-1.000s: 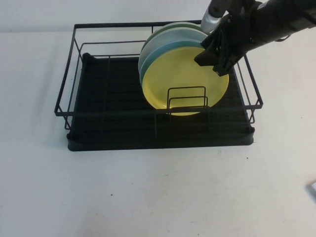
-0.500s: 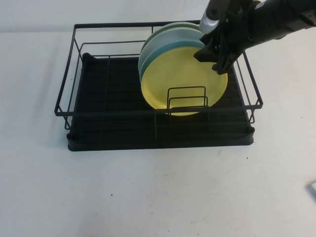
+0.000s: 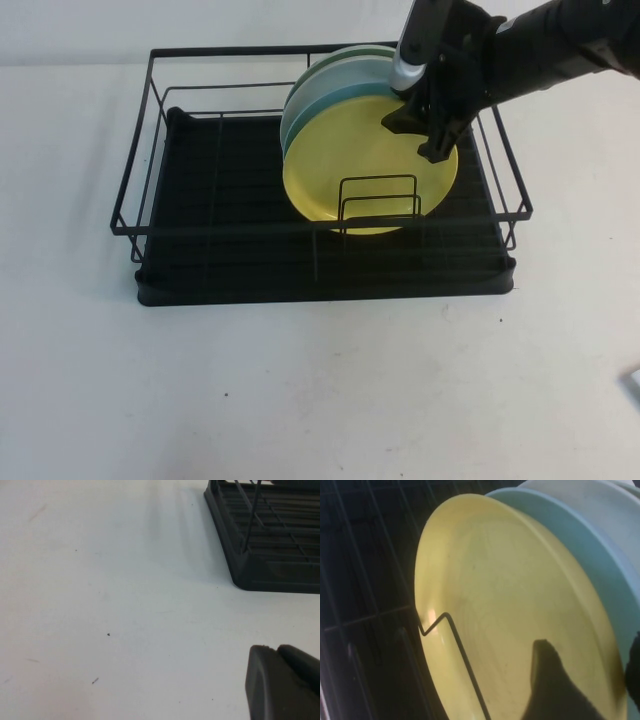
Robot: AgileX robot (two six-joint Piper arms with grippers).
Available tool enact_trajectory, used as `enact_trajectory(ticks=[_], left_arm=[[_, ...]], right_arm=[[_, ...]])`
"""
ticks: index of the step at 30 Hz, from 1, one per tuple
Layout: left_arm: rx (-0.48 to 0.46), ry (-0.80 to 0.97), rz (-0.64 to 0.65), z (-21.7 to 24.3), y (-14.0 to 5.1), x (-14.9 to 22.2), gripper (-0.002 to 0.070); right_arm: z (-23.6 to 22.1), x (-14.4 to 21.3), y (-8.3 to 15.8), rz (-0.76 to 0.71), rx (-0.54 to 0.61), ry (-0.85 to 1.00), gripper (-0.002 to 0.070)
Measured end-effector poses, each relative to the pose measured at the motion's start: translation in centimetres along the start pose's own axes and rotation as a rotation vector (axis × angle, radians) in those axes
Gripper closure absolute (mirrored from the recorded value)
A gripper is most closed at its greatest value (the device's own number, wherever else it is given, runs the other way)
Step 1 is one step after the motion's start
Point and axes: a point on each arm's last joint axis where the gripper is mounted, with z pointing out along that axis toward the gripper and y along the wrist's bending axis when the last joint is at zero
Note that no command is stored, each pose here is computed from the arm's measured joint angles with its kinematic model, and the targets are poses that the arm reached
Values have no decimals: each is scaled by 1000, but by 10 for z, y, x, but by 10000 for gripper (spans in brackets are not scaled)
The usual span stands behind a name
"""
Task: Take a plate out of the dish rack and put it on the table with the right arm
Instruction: Grasp the plate from the shelf
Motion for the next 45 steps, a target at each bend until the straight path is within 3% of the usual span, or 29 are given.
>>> enact_trajectory(ticks=[15, 29, 37, 45], left_arm=[[0, 0, 0, 0, 0, 0, 679], [0, 0, 0, 0, 0, 0, 679], [0, 0, 0, 0, 0, 0, 679], [0, 0, 0, 0, 0, 0, 679]], right_arm=[[7, 4, -2, 3, 17, 5, 416], [7, 4, -5, -33, 53, 9, 612], [3, 2, -6, -43, 60, 5, 614], [-49, -29, -8, -86, 146, -67, 626]])
